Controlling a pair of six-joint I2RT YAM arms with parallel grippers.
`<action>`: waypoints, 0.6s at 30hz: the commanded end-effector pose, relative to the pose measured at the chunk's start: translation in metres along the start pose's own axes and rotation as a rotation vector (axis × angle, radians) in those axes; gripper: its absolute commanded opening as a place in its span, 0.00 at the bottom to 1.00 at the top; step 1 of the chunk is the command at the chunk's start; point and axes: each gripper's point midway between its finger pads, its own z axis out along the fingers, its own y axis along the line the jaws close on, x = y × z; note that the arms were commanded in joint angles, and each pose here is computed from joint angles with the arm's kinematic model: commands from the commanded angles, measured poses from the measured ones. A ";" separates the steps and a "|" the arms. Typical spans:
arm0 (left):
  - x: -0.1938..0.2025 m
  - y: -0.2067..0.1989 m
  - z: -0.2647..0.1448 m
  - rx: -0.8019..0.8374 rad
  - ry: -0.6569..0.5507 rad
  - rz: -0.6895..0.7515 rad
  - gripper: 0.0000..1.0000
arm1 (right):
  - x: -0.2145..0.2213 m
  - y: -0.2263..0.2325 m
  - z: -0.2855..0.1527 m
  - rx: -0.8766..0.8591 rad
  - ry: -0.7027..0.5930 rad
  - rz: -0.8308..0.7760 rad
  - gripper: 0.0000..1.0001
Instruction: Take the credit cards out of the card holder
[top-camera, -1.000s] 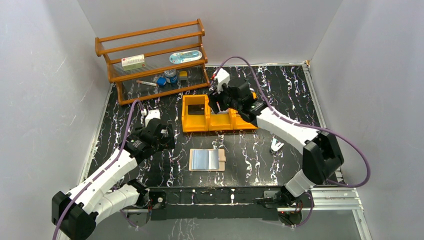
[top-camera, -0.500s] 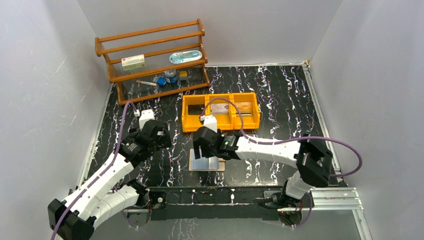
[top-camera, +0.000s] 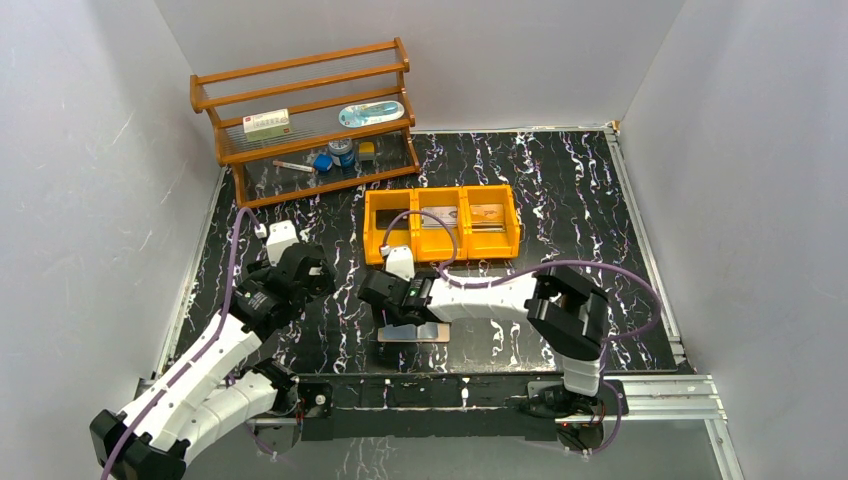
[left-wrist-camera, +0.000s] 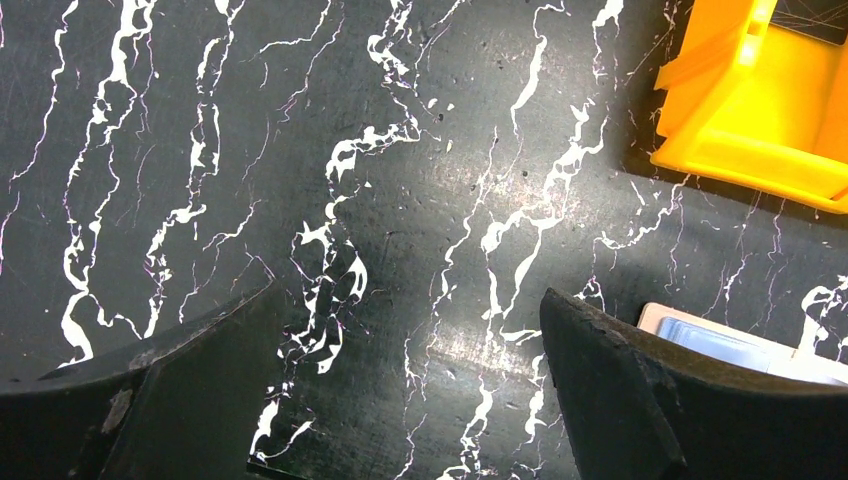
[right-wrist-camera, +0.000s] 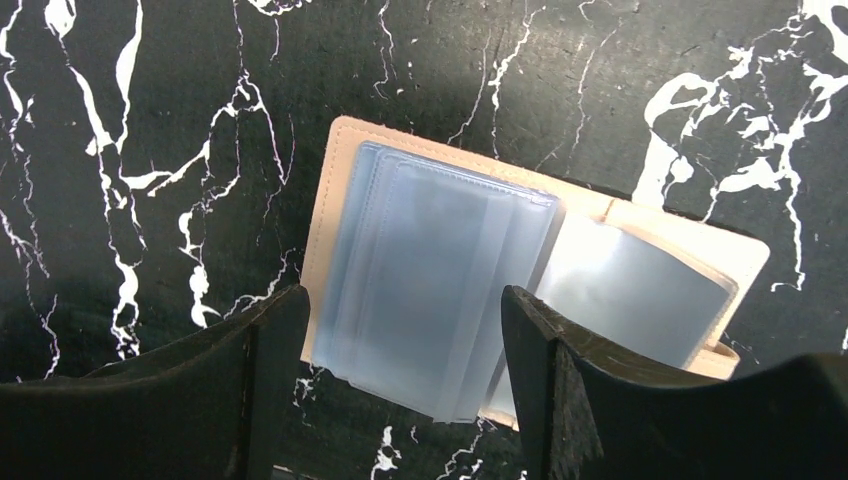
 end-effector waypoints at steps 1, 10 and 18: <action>-0.012 0.005 -0.004 -0.028 -0.029 -0.016 0.98 | -0.006 0.009 -0.001 0.028 -0.015 0.020 0.78; -0.011 0.004 -0.004 -0.025 -0.028 -0.017 0.98 | 0.002 0.001 0.003 0.044 -0.008 0.016 0.72; -0.010 0.003 -0.004 -0.022 -0.021 -0.011 0.98 | 0.012 -0.014 0.012 0.125 0.013 -0.001 0.67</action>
